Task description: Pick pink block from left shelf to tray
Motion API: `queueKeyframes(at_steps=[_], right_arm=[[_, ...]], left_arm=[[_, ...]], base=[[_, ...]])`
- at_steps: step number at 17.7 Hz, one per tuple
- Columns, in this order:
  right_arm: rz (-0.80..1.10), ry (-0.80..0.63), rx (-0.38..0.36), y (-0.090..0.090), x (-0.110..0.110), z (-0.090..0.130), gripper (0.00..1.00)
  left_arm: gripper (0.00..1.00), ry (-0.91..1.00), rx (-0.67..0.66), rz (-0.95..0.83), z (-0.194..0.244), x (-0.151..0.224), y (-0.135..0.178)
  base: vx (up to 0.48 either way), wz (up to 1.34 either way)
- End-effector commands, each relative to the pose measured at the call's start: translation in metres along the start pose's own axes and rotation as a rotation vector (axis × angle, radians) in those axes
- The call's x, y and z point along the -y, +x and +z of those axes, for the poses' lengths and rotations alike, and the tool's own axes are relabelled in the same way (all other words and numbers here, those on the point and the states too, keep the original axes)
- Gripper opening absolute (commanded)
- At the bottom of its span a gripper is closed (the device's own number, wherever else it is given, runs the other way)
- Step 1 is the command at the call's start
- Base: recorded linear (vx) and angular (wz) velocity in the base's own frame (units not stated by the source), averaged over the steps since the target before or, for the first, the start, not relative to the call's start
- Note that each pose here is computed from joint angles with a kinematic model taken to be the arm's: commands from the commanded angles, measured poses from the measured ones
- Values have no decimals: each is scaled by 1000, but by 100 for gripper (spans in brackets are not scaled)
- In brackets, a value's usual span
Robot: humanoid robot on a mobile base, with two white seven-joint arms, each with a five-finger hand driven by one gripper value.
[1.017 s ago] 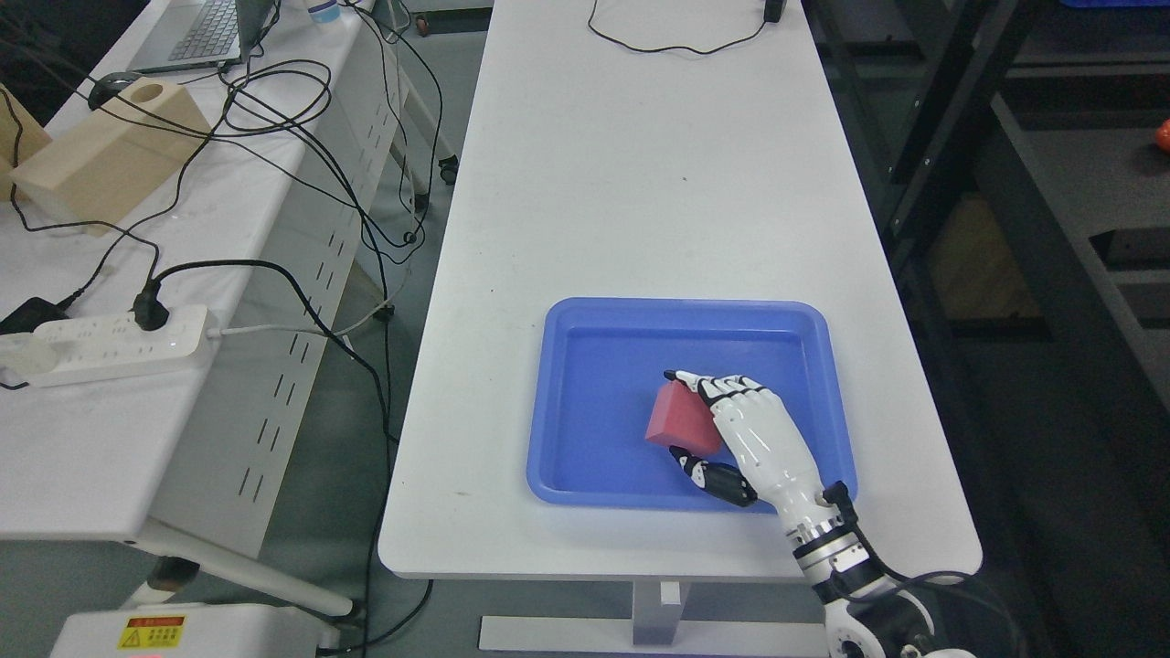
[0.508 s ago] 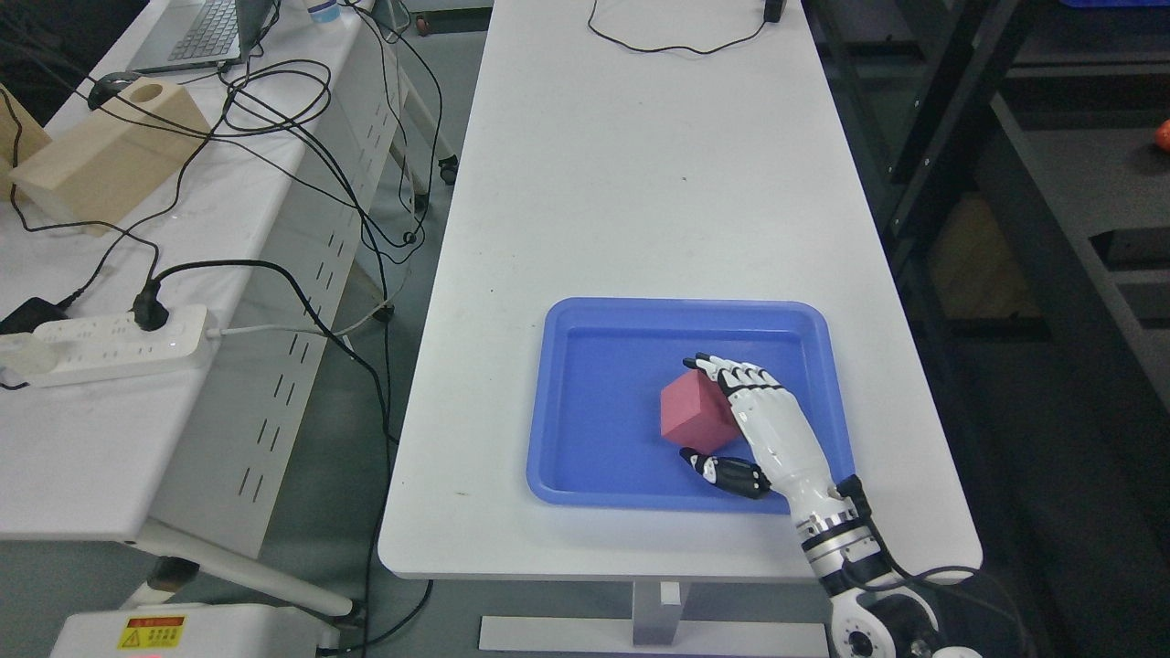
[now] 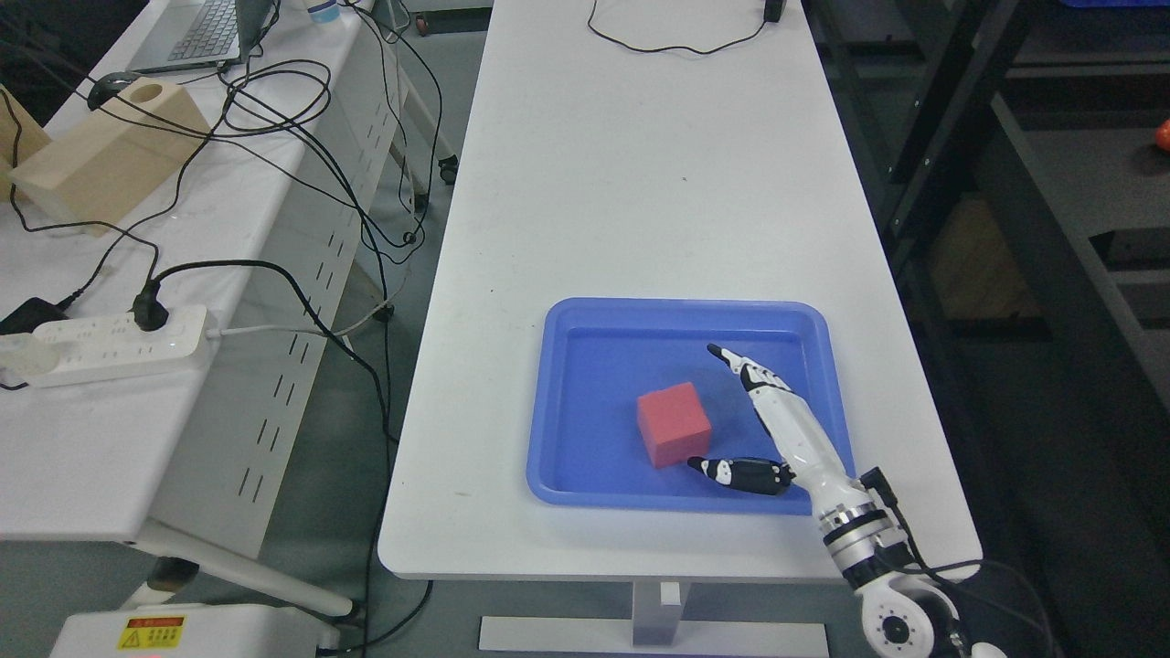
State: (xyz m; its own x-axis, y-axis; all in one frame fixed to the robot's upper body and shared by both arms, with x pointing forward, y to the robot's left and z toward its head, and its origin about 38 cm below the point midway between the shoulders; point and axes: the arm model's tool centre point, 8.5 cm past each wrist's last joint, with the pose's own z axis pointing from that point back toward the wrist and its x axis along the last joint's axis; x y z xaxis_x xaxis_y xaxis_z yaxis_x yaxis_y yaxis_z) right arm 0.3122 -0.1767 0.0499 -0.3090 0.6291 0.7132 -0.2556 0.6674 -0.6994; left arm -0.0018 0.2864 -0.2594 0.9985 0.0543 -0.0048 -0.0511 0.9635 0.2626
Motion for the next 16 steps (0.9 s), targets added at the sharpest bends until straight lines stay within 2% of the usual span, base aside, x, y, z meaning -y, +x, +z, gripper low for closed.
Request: queueKeyframes(at_steps=[1, 3, 7, 11, 14, 16], right_arm=[[-601, -303, 12, -31, 59, 15, 100], [-665, -331, 33, -32, 62, 18, 100], [-687, -333, 163, -21, 64, 22, 100], [-685, -338, 165, -21, 65, 23, 100], [-711, -356, 149, -21, 62, 21, 100], [-708, -371, 124, -27, 69, 22, 100]], left_arm=[[100, 14, 47, 9, -1, -9, 25], [100, 14, 47, 9, -1, -9, 25], [100, 14, 47, 9, -1, -9, 25], [100, 14, 47, 9, -1, -9, 25], [100, 14, 47, 9, -1, -9, 25], [100, 14, 47, 9, -1, -9, 25]], base=[[0, 0], [0, 0], [-24, 0], [-89, 0], [-135, 0], [-162, -28]])
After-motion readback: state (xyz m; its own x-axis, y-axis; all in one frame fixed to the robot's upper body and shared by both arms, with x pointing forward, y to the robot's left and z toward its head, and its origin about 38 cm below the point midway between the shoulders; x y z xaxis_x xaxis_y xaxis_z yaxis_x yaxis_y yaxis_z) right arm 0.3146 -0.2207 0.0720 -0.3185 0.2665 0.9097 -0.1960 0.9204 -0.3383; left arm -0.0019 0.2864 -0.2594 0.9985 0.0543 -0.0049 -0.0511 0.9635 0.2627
